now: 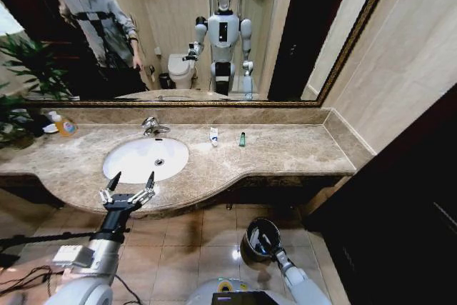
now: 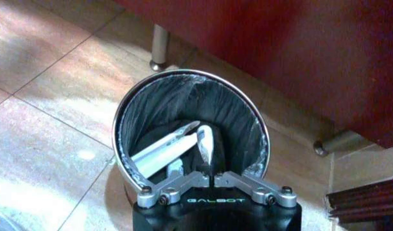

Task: Pick up the trash from the sink and place it in the trash bin.

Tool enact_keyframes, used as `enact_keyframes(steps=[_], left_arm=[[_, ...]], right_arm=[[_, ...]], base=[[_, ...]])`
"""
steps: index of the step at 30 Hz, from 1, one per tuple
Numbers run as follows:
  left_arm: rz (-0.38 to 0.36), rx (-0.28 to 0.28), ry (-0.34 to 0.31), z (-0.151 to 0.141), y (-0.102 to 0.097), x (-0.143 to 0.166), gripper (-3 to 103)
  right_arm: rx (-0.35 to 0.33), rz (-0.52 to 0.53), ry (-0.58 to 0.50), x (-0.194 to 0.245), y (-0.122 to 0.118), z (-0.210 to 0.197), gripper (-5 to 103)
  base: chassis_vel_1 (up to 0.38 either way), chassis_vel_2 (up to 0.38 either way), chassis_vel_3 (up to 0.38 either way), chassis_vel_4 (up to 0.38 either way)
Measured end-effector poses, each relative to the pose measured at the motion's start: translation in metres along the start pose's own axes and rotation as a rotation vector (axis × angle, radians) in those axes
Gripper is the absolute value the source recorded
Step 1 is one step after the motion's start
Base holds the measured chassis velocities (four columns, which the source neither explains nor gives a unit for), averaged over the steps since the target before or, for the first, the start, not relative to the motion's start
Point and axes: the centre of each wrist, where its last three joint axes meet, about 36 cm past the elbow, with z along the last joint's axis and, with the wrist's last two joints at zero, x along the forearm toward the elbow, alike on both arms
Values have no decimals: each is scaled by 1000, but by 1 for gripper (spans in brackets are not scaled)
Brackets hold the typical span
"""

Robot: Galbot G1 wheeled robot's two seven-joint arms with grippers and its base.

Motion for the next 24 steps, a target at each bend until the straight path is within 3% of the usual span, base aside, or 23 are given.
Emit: enact_keyframes(steps=[3,6,10,12,15,22,24], left_arm=[[0,0,0,0,0,0,100],[0,0,0,0,0,0,100],[0,0,0,0,0,0,100],[0,0,0,0,0,0,100],[0,0,0,0,0,0,100],[0,0,0,0,0,0,100],[0,0,0,0,0,0,100]], right_arm=[[-2,5,-2,2,-1,1,-3],[-4,10,-4,6,-2,4,13],[-7,15,-8,9,-4,6,24],[-14,19,-11,11,-5,8,35],[-30,27,-20,16,-5,9,40],[-141,35,-141,68,-16,-9,73],[-147,42,-179,80,-19,-16,73]], base=[[0,0,0,0],[0,0,0,0],[0,0,0,0],[0,0,0,0],[0,0,0,0],[0,0,0,0],[0,0,0,0]])
